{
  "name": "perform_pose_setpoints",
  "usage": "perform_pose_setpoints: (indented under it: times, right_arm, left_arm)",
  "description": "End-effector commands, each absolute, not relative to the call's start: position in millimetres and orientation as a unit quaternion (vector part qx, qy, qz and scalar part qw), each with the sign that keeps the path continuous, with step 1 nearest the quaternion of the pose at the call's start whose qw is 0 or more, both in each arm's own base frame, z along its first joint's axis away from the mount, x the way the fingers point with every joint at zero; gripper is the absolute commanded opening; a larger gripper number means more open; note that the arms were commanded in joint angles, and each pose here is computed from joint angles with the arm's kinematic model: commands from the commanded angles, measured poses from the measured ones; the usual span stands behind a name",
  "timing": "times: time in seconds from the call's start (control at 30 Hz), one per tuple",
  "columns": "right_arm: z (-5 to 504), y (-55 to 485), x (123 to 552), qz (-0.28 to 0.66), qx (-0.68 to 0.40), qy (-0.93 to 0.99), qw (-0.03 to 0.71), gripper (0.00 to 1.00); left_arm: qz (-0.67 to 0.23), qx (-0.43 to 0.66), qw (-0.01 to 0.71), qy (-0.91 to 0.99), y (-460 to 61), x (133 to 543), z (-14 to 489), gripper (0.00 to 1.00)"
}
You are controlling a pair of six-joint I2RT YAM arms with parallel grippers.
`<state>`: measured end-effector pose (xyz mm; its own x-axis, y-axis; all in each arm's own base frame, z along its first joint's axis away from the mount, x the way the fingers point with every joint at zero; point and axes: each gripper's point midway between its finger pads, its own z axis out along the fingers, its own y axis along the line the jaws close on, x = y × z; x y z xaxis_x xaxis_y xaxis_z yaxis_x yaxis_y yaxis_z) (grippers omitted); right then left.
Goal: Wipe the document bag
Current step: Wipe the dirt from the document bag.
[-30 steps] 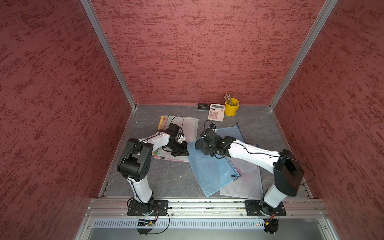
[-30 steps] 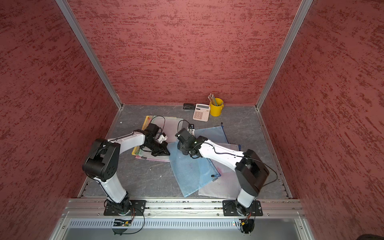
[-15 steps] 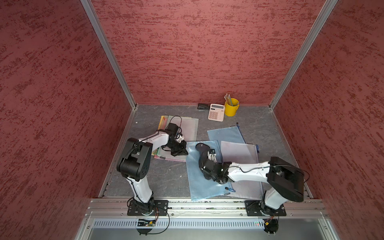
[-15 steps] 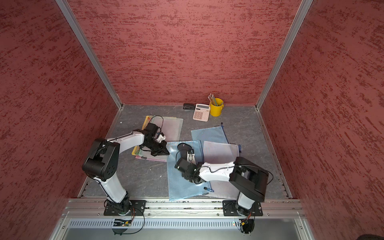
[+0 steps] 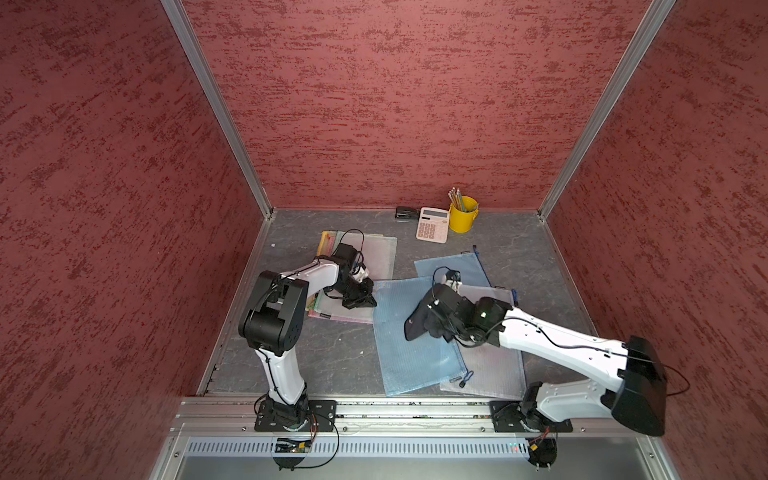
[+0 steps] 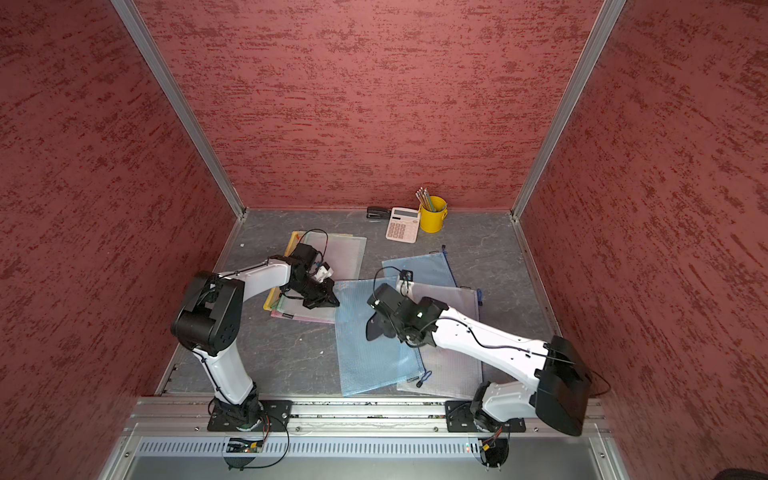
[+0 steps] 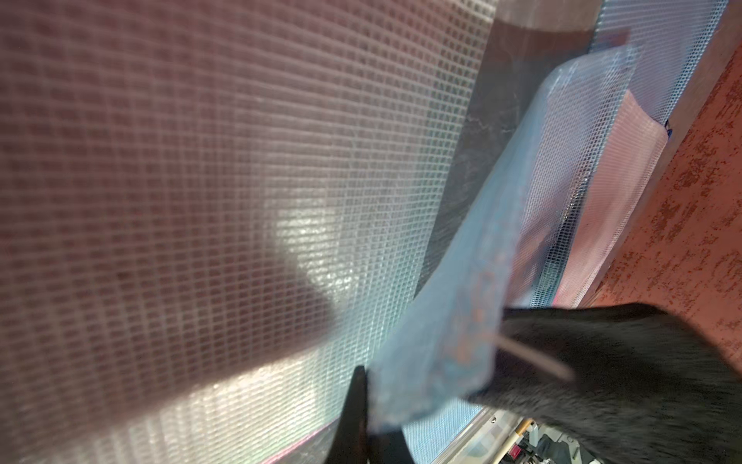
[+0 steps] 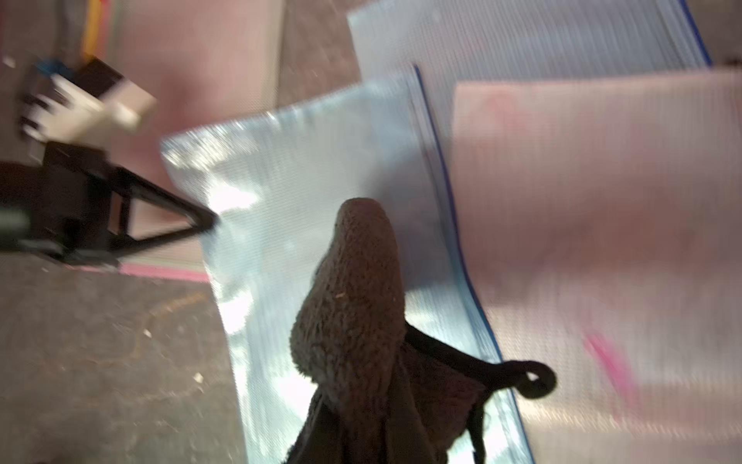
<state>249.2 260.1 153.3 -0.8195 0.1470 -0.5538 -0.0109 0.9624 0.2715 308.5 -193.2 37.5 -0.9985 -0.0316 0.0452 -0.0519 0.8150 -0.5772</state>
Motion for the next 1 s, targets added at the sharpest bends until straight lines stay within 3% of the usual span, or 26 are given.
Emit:
perform_pose_setpoints:
  times: [0.0, 0.13, 0.3, 0.63, 0.73, 0.87, 0.97]
  right_arm:
    - [128.4, 306.0, 285.5, 0.121, -0.051, 0.934, 0.334, 0.0]
    - [57.8, 328.8, 283.0, 0.119, -0.079, 0.949, 0.281, 0.0]
    - [-4.7, 284.2, 240.4, 0.055, -0.062, 0.973, 0.216, 0.0]
    - [-6.8, 196.7, 87.0, 0.022, -0.001, 0.996, 0.085, 0.0]
    - [43.8, 193.9, 112.5, 0.003, -0.005, 0.989, 0.151, 0.0]
    - [108.5, 221.2, 200.6, 0.061, 0.011, 0.965, 0.255, 0.0]
    - [121.8, 255.1, 259.1, 0.107, -0.01, 0.945, 0.31, 0.0]
  left_arm:
    - [0.295, 0.003, 0.007, -0.955, -198.2, 312.6, 36.0, 0.0]
    - [0.296, 0.011, 0.003, -0.955, -199.6, 313.6, 35.5, 0.0]
    - [0.295, 0.023, 0.001, -0.955, -198.7, 315.4, 34.0, 0.0]
    - [0.305, 0.031, 0.005, -0.952, -190.7, 323.8, 32.7, 0.0]
    - [0.305, 0.02, 0.005, -0.952, -194.2, 323.9, 35.4, 0.0]
    - [0.304, 0.013, 0.001, -0.953, -196.5, 322.6, 37.5, 0.0]
    - [0.304, 0.005, 0.003, -0.953, -200.6, 320.1, 38.2, 0.0]
